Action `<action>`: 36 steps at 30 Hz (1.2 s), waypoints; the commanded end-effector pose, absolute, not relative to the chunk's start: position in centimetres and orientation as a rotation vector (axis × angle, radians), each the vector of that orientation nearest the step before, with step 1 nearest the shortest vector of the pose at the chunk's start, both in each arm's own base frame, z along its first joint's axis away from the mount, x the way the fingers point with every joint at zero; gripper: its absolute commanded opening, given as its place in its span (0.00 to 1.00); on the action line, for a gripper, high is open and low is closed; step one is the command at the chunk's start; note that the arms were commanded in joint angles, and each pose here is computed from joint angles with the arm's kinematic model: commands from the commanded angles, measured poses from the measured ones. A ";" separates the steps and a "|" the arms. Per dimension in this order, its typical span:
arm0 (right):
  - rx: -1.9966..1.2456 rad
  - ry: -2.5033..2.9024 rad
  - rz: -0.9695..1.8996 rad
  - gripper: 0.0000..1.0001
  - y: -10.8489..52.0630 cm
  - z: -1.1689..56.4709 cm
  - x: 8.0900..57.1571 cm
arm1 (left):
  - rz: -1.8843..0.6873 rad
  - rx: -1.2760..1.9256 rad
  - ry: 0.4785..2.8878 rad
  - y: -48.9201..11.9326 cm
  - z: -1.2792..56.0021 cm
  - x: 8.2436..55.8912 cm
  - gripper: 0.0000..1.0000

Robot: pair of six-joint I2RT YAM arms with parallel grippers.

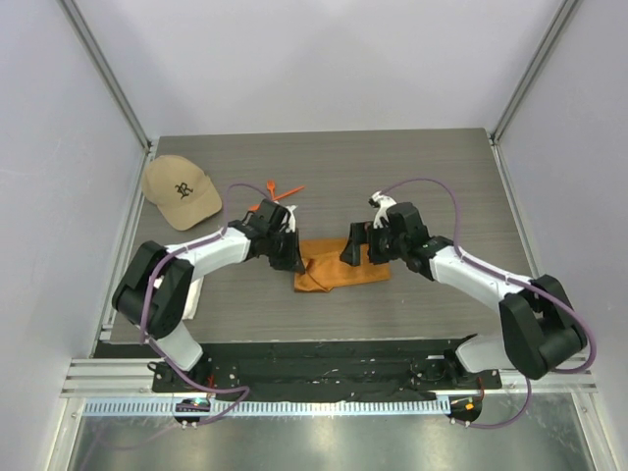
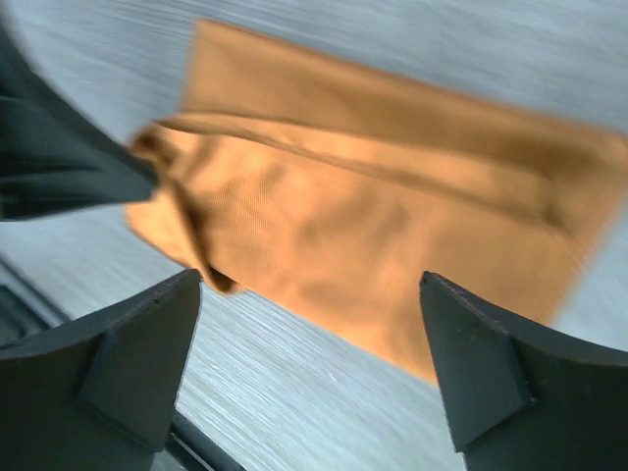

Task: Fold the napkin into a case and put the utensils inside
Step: Smooth out the 2/3-rectangle-folded napkin at the center of the board.

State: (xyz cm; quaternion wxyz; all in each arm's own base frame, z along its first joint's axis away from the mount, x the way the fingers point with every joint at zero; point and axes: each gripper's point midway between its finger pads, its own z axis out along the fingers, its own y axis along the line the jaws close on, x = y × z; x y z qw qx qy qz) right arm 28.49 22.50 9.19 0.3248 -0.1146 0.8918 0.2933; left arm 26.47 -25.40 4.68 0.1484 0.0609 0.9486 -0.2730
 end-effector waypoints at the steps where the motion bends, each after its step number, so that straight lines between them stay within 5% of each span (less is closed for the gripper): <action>1: -0.130 2.378 0.563 0.76 18.3 8.4 27.7 | -0.814 0.223 2.629 -26.7 6.7 28.6 0.02; 3: -0.073 2.387 0.525 0.47 17.5 8.2 27.7 | -0.811 0.225 2.629 -26.7 6.6 28.7 0.02; 4: -0.040 2.417 0.524 0.21 17.1 7.5 27.5 | -0.812 0.223 2.628 -26.7 6.6 28.8 0.02; 5: -0.031 2.439 0.524 0.16 17.0 7.1 27.3 | -0.812 0.223 2.628 -26.8 6.6 28.8 0.02; 10: 0.049 2.482 0.430 0.01 15.8 5.7 27.7 | -0.790 0.219 2.637 -26.6 6.1 29.0 0.02; 17: 0.094 2.568 0.296 0.01 13.9 3.7 26.9 | -0.780 0.213 2.648 -26.6 5.8 29.1 0.02; 23: 0.156 2.610 0.353 0.01 13.4 2.6 23.5 | -0.803 0.221 2.625 -26.9 7.3 29.3 0.04; 25: 0.128 2.588 0.413 0.04 13.8 3.2 23.1 | -0.813 0.223 2.612 -26.9 8.2 29.2 0.17; 27: 0.072 2.547 0.387 0.16 13.6 4.1 23.9 | -0.810 0.232 2.577 -26.7 9.7 29.3 0.27; 28: 0.079 2.503 0.348 0.36 13.1 5.1 25.1 | -0.792 0.234 2.567 -26.5 10.0 29.4 0.36; 30: 0.075 2.477 0.332 0.60 12.7 6.0 26.4 | -0.764 0.240 2.580 -26.1 10.4 29.2 0.41; 33: 0.023 2.433 0.320 0.74 13.0 7.8 29.3 | -0.690 0.246 2.623 -25.2 9.7 29.2 0.54; 36: -0.056 2.450 0.299 0.76 13.4 7.4 30.8 | -0.661 0.253 2.644 -24.9 9.0 29.2 0.60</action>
